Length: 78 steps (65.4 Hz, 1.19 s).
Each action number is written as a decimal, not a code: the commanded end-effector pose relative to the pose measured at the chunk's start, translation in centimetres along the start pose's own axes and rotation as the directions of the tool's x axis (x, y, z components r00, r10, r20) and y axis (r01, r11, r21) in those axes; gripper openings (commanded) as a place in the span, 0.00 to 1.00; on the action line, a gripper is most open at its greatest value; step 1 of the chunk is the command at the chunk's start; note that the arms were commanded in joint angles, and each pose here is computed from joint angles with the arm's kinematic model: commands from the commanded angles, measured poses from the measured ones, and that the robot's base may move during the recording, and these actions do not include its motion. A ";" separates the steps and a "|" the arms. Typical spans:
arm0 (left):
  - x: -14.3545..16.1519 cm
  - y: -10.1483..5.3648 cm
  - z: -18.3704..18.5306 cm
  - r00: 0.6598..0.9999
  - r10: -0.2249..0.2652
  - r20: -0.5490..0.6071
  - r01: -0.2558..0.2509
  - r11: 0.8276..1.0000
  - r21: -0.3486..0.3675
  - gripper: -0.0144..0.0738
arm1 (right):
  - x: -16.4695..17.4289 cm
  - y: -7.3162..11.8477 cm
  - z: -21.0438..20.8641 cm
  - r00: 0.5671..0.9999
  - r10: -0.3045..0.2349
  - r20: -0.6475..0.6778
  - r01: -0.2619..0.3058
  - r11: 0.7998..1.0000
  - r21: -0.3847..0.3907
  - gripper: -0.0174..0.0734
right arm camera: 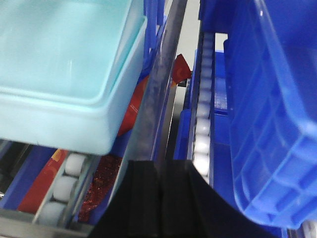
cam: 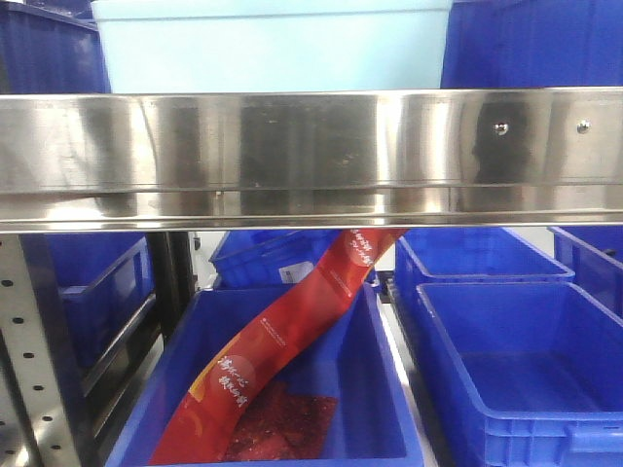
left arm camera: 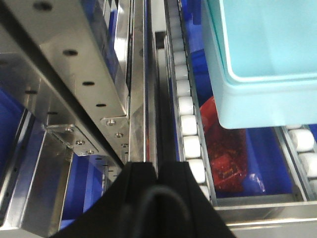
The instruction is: Move two blue bins to right shelf middle
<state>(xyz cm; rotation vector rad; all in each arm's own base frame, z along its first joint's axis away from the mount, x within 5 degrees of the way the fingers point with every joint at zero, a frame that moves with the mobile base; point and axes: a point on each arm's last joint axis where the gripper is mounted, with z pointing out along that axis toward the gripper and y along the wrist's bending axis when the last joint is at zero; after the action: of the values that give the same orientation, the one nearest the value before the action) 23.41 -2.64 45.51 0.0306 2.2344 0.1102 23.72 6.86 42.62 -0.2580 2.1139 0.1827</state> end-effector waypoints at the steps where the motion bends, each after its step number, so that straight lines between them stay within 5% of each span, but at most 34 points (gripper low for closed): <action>1: 1.7 0.3 -1.1 0.994 -0.007 0.108 0.004 1.000 0.028 0.04 | 1.4 -0.2 -1.2 0.995 -0.013 0.099 0.012 1.000 0.008 0.01; 21: 11.1 0.4 -2.6 0.925 -0.053 0.375 0.008 0.993 0.122 0.04 | 10.3 -0.6 -3.4 0.963 -0.071 0.258 0.065 0.997 0.032 0.01; 43: 19.4 0.4 -2.7 0.853 -0.082 0.516 -0.011 0.985 0.175 0.04 | 19.2 -0.9 -6.1 0.890 -0.098 0.446 0.090 0.995 0.040 0.01; 78: 20.1 0.4 -2.7 0.850 -0.083 0.519 -0.011 0.985 0.175 0.04 | 20.3 -0.9 -7.4 0.850 -0.097 0.517 0.087 0.995 0.043 0.01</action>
<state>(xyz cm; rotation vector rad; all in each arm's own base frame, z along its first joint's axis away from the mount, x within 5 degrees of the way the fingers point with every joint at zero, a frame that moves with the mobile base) 9.00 -1.15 31.09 0.1114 1.7171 -0.0919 7.51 2.03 29.08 -0.2605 1.5878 0.1624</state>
